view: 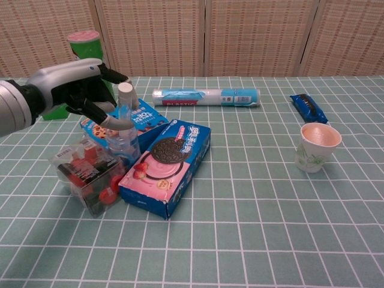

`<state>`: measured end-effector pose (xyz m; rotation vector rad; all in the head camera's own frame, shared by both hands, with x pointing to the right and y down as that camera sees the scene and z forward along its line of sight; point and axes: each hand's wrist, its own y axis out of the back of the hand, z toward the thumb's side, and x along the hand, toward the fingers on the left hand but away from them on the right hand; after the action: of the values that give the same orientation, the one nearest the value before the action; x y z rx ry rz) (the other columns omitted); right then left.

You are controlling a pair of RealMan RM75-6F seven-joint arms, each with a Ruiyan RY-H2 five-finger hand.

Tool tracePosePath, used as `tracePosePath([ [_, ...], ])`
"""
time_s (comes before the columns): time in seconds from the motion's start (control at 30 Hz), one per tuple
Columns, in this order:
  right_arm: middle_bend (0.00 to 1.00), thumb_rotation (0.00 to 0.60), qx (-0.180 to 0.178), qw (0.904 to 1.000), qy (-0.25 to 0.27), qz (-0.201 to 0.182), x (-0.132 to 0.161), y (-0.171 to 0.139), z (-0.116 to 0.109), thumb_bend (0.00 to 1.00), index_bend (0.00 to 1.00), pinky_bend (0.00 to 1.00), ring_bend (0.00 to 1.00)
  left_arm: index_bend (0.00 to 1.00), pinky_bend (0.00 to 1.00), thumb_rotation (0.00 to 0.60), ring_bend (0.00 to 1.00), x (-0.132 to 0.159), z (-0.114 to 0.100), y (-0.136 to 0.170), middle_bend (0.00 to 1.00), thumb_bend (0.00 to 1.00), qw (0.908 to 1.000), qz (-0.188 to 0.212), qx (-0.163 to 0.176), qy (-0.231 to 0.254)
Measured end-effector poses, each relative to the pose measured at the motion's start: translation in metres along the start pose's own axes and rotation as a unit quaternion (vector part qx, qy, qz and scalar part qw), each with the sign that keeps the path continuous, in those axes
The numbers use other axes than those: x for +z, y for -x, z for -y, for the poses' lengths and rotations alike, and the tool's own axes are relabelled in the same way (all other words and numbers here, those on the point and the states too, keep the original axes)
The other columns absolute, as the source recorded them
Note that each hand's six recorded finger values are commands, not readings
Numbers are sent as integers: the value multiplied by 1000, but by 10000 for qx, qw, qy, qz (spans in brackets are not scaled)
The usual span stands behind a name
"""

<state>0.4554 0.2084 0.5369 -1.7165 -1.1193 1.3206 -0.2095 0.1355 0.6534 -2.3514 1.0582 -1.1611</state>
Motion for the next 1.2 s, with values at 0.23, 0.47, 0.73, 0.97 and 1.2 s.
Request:
tracePosePath([
  [0.23,440,600,4,10000,5,-3,0,0,0,206,371,596,393,662,1000,600,1000,2,3,-5,1000,233,9997,-6,-75,216],
  [0.47,440,600,14,10000,13,-6,0,0,0,207,371,596,393,690,1000,600,1000,2,4,-7,1000,234,9996,-10,-68,263],
  [0.73,440,600,16,10000,17,-5,0,0,0,207,371,596,392,737,1000,600,1000,-1,5,-7,1000,260,9993,-47,-49,362],
  [0.97,440,600,24,10000,15,-2,0,1,1,207,371,596,393,765,1000,600,1000,-2,3,-7,1000,303,9990,-72,0,439],
  [1.2,440,600,14,10000,26,-2,0,1,0,207,371,596,393,788,1000,600,1000,-3,2,-6,1000,305,9990,-90,79,436],
])
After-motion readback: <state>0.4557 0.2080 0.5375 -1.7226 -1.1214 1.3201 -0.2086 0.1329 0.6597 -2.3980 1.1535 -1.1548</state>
